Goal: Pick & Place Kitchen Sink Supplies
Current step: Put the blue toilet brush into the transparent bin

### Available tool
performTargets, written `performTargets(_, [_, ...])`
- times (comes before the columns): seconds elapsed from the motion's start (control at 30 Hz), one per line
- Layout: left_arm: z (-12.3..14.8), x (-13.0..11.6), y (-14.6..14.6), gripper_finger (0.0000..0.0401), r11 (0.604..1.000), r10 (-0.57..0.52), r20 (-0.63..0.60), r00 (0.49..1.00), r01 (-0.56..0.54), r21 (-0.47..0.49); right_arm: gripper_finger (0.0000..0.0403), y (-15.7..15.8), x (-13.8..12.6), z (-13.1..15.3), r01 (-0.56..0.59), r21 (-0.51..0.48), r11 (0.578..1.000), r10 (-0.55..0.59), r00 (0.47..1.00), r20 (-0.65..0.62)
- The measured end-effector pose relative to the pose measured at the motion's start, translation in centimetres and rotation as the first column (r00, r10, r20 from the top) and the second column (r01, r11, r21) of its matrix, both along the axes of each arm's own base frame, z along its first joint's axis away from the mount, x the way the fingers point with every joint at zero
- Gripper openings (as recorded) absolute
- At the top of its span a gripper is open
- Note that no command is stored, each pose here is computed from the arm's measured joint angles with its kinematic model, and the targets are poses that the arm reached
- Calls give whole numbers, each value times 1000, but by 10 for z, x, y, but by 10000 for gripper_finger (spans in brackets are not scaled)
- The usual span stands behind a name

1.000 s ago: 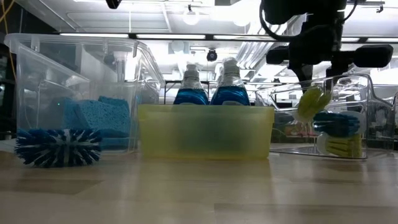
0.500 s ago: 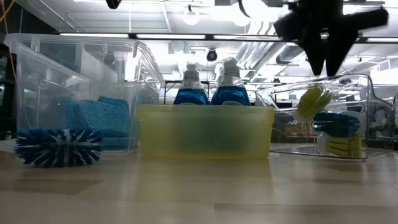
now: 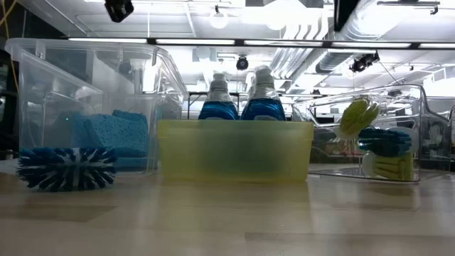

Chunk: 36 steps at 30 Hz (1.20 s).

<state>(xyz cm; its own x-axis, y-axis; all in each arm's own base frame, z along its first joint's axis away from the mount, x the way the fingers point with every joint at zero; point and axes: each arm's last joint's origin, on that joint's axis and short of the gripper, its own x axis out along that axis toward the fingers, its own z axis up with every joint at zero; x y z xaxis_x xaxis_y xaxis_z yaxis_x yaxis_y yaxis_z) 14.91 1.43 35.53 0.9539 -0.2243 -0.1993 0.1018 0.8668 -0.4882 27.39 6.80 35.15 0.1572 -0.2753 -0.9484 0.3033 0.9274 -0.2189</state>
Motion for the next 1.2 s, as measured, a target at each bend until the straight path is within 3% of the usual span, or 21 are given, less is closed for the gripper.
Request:
performTargets(0.17, [-6,-16,-3,272,999,-3,-89,996,-2,-52,183,16,-9,15,-15,-42,999,19,995,93])
performTargets(0.33, [-12,-41,-6,272,994,33,-183,983,-52,-99,183,33,-39,14,15,-58,998,-5,988,157])
performTargets(0.63, [-29,-90,-13,272,962,128,-360,924,-204,-182,183,50,-84,8,87,27,996,-91,922,377])
performTargets(0.9, [-51,-95,-14,272,952,89,-640,763,-254,-171,183,56,-91,-2,46,54,998,-65,890,450])
performTargets(1.1, [-59,-90,-14,272,964,29,-754,656,-219,-154,183,56,-91,-12,49,23,999,-54,899,435])
performTargets(1.2, [-61,-92,-15,272,962,-18,-779,627,-203,-185,183,56,-91,-12,63,35,997,-72,897,437])
